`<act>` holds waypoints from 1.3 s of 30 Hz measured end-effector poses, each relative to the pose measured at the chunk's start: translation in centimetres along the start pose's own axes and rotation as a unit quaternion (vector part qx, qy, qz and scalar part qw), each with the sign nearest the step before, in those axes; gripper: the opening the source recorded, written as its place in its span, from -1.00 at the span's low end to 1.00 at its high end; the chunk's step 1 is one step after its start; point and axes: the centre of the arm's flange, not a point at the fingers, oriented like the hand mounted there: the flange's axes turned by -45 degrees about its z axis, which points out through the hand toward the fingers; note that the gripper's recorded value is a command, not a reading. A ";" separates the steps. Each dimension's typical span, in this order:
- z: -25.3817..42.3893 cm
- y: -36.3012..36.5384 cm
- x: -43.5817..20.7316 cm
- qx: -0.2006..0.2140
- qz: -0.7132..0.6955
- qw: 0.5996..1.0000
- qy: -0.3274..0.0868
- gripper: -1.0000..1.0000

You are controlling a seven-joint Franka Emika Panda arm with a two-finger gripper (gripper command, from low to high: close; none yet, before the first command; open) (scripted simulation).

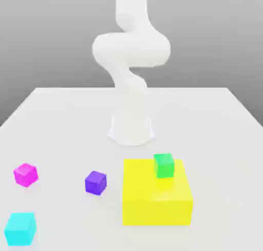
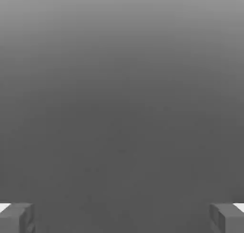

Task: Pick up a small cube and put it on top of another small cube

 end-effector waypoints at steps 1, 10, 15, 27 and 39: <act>2.0 0.7 0.1 -0.009 0.024 1.000 -0.013 0.00; 17.8 8.2 -1.9 -0.092 0.224 0.964 -0.112 0.00; 25.7 13.3 -5.6 -0.137 0.332 0.920 -0.158 0.00; 40.3 24.7 -21.2 -0.239 0.570 0.746 -0.246 0.00; 46.6 26.2 -28.1 -0.252 0.599 0.716 -0.255 -1.00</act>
